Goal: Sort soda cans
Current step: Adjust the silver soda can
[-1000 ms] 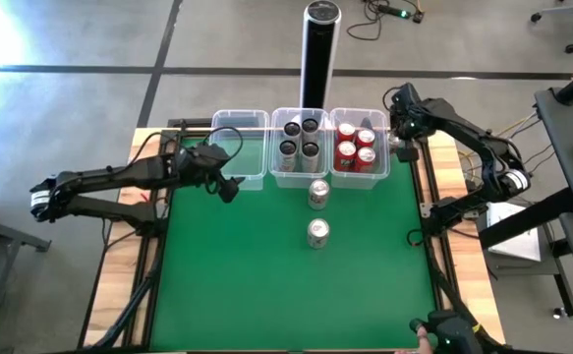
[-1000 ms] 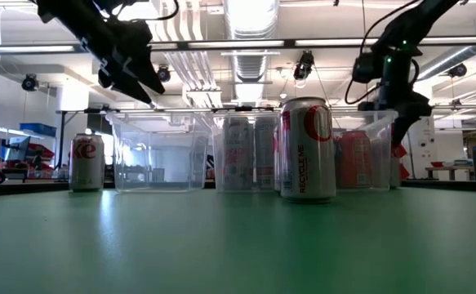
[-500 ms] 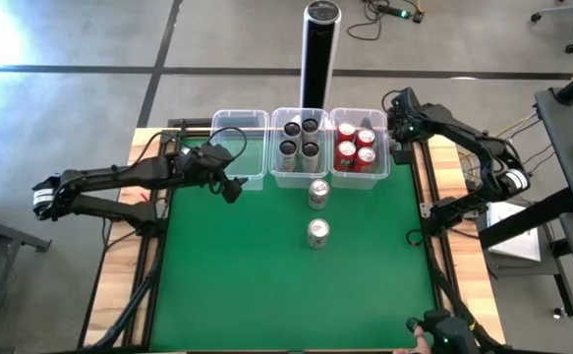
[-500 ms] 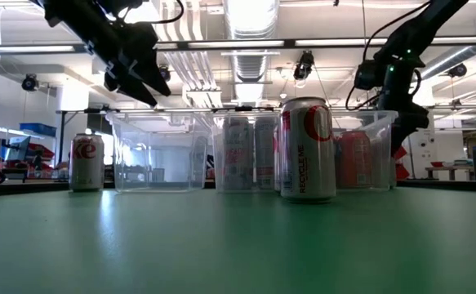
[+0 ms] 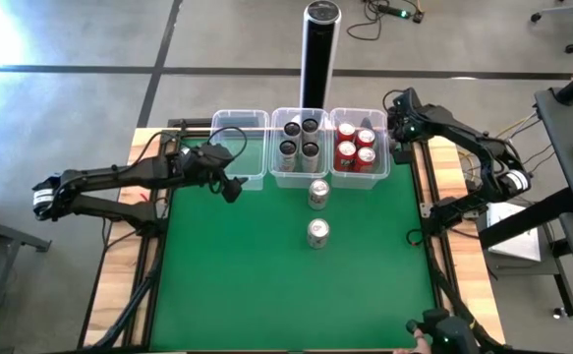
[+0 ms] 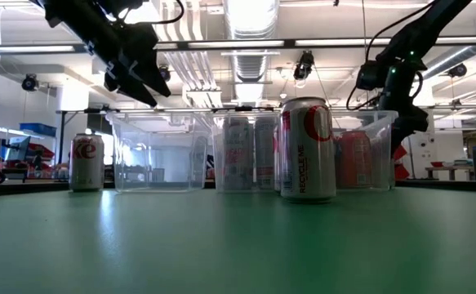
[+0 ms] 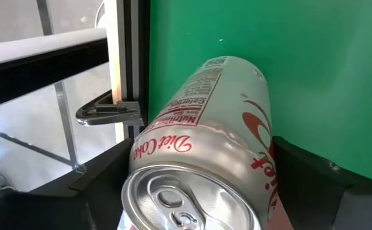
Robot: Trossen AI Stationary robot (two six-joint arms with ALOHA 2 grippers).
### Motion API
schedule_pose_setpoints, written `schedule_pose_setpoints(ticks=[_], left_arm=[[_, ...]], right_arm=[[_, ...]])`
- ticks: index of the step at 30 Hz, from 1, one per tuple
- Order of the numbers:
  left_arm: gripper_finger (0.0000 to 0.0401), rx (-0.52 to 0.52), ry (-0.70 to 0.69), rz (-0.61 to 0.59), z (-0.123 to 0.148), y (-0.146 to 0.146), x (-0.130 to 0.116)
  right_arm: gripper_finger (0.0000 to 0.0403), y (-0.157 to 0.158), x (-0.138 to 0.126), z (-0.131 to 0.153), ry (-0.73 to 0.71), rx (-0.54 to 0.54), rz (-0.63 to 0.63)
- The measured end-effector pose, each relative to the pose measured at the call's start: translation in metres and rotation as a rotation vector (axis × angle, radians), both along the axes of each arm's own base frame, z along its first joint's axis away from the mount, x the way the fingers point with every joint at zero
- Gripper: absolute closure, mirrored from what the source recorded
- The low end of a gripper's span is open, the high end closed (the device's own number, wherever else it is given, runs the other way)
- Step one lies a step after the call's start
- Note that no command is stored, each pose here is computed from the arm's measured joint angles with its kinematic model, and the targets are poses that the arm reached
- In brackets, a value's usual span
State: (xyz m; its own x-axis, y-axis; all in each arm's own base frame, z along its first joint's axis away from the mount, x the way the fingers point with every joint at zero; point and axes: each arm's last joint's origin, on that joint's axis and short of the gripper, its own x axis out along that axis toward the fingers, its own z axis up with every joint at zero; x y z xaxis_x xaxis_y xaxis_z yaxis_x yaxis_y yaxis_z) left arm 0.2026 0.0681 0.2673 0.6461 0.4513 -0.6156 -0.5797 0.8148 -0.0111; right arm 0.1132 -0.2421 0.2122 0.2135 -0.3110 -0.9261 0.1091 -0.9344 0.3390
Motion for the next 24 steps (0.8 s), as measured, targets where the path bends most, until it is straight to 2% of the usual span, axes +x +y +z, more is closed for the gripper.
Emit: schedule_pose_setpoints(ticks=[3,8,13,16,24], left_arm=[[0.0034,0.000,0.000,0.004,0.000,0.001,0.000],[0.0034,0.000,0.001,0.007,0.000,0.001,-0.001],[0.0034,0.000,0.001,0.020,0.000,0.004,-0.002],[0.0034,-0.001,0.002,0.023,0.000,0.006,-0.002],[0.0034,-0.001,0.006,0.014,0.000,0.009,-0.003]], right_arm=[[0.0091,0.000,0.000,0.002,0.013,0.007,-0.003],[0.0088,0.010,-0.007,0.011,0.098,0.082,-0.019],[0.0090,0.014,-0.016,0.017,0.108,0.068,-0.032],[0.0091,0.017,-0.021,0.017,0.119,0.097,-0.041],[0.0064,0.016,-0.025,0.016,0.133,0.080,-0.023]])
